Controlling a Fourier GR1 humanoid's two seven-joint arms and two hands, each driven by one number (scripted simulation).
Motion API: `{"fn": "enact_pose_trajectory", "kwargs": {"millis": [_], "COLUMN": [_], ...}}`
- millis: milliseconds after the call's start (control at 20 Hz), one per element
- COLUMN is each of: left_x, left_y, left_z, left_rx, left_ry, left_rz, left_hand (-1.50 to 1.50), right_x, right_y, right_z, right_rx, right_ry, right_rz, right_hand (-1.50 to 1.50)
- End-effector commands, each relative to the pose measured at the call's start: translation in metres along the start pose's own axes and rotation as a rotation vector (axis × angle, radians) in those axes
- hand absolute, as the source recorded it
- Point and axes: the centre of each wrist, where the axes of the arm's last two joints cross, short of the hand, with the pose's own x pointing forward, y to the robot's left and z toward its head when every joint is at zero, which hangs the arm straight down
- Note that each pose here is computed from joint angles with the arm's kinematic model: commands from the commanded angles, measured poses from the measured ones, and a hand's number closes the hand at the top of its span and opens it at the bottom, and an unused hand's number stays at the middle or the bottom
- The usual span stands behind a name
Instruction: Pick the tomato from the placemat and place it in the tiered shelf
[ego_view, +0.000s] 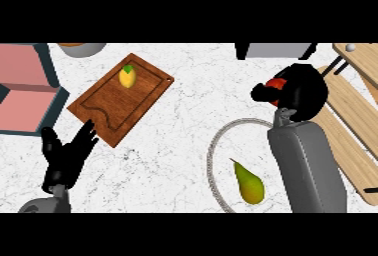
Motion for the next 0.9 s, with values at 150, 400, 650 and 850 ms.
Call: {"fn": "enact_pose_trajectory", "kwargs": {"millis": [150, 400, 650, 850], "left_x": [0.007, -0.006, 0.000, -0.004], "left_y": [0.002, 0.005, -0.007, -0.002], "left_z": [-0.001, 0.005, 0.000, 0.005], "left_rx": [-0.009, 0.000, 0.006, 0.009], "left_ry": [0.006, 0.016, -0.003, 0.011], "left_rz": [0.014, 0.000, 0.020, 0.027], "left_hand": [0.00, 0.00, 0.00, 0.00], "right_x": [0.081, 0.109, 0.124, 0.118], "right_y": [-0.065, -0.106, -0.156, -0.193], "right_z": [0.035, 0.035, 0.034, 0.010], "right_rx": [-0.302, -0.371, -0.411, -0.469], "right_ry": [0.148, 0.198, 0.225, 0.231], "right_rz": [-0.017, 0.021, -0.043, -0.045], "right_hand": [1.50, 1.50, 1.50, 1.50]}}
